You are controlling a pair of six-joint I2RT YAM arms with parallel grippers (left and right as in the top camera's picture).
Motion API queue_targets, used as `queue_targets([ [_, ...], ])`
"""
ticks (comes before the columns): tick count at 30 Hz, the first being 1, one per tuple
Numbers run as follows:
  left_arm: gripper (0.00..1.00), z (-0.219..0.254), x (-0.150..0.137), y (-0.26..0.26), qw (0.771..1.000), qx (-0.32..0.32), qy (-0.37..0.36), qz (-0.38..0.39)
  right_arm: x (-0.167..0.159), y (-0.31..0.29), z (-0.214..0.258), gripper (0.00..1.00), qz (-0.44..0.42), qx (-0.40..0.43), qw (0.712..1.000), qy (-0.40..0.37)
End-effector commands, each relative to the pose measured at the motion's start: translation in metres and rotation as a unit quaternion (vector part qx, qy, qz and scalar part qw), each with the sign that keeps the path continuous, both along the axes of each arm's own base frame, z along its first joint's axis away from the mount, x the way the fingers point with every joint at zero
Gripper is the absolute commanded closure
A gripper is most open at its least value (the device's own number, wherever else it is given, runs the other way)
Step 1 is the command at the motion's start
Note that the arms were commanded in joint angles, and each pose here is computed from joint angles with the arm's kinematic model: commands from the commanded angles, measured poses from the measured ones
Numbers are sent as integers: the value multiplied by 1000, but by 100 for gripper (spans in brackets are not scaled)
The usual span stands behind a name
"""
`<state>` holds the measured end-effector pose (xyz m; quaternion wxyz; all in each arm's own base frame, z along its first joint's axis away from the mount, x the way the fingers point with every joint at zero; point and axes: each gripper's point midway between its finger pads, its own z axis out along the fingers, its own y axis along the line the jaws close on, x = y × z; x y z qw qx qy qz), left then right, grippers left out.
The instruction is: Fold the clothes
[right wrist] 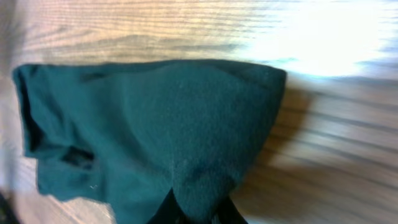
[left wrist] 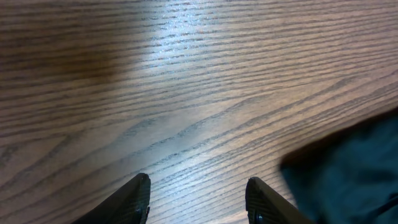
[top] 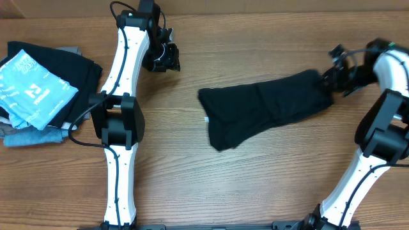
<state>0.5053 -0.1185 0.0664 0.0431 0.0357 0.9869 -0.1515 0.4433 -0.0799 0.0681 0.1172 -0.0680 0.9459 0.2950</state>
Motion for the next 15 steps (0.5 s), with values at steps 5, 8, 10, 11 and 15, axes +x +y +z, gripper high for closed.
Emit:
queue_targets([
  [5,46,-3,8,27,1000,6,0,30,13,-21,86,95,3,-84,996,-42],
  [8,46,-3,9,32,999,6,0,35,11,-3,90,94,30,-107,993,-30],
  [10,46,-3,9,31,999,6,0,35,9,14,88,94,54,-119,991,-19],
  [11,46,-3,9,31,999,6,0,35,9,25,86,93,64,-128,990,-13],
  [15,45,-3,9,31,999,5,0,35,7,64,79,93,107,-174,979,11],
])
